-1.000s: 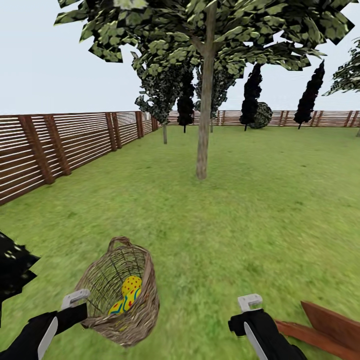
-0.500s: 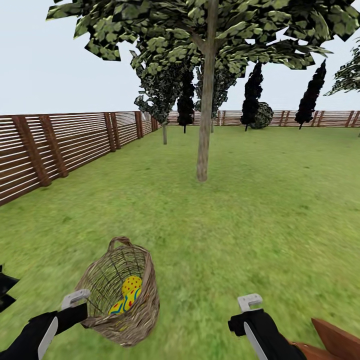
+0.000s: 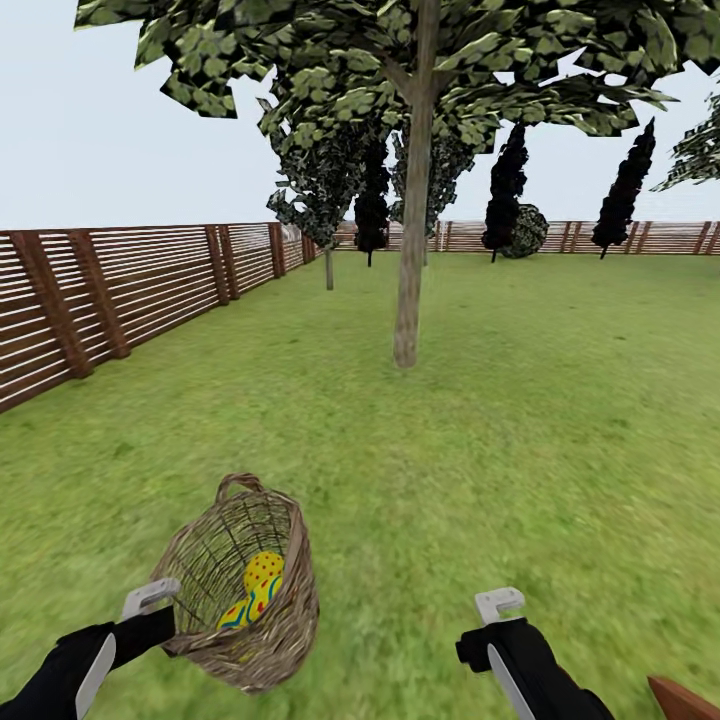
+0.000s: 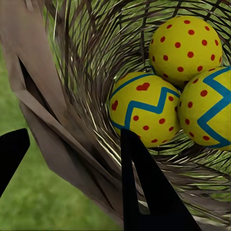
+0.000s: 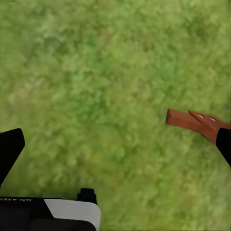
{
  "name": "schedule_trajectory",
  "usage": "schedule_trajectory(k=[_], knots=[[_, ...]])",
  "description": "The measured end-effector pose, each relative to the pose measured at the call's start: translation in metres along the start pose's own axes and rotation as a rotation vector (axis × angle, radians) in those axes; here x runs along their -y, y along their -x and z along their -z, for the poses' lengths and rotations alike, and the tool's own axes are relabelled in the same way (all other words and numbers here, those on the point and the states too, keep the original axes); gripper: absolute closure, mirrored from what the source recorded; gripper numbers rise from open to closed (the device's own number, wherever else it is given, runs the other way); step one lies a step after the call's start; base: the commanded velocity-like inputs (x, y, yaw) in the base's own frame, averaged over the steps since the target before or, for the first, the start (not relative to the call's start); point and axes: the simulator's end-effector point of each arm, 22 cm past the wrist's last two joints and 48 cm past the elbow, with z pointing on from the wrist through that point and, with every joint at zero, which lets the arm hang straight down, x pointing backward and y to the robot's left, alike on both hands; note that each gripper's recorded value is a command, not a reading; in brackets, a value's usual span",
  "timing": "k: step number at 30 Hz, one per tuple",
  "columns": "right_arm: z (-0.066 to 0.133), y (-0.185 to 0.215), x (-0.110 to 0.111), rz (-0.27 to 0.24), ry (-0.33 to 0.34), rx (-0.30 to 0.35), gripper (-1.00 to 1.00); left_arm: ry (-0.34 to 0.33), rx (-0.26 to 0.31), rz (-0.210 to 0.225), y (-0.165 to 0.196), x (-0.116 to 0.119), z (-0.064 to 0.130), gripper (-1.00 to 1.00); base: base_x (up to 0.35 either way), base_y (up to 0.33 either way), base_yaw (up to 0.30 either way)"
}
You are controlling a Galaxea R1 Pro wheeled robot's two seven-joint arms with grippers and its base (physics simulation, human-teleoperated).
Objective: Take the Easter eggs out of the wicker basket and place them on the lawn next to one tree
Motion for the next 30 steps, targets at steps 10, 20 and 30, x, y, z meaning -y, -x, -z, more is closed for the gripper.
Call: schedule_trajectory(k=[10, 20, 30], knots=[[0.000, 0.000, 0.001, 0.000, -0.001, 0.000, -1.00, -0.001, 0.000, 0.000, 0.000, 0.001, 0.000, 1.00, 0.335, 0.000, 0.000], [0.000, 0.000, 0.001, 0.000, -0.001, 0.000, -1.00, 0.001, 0.000, -0.001, 0.000, -0.001, 0.000, 1.00, 0.335, 0.000, 0.000], [-0.001, 0.000, 0.020, -0.030, -0.016, 0.000, -1.00, 0.001, 0.000, -0.001, 0.000, -0.001, 0.000, 1.00, 0.335, 0.000, 0.000]])
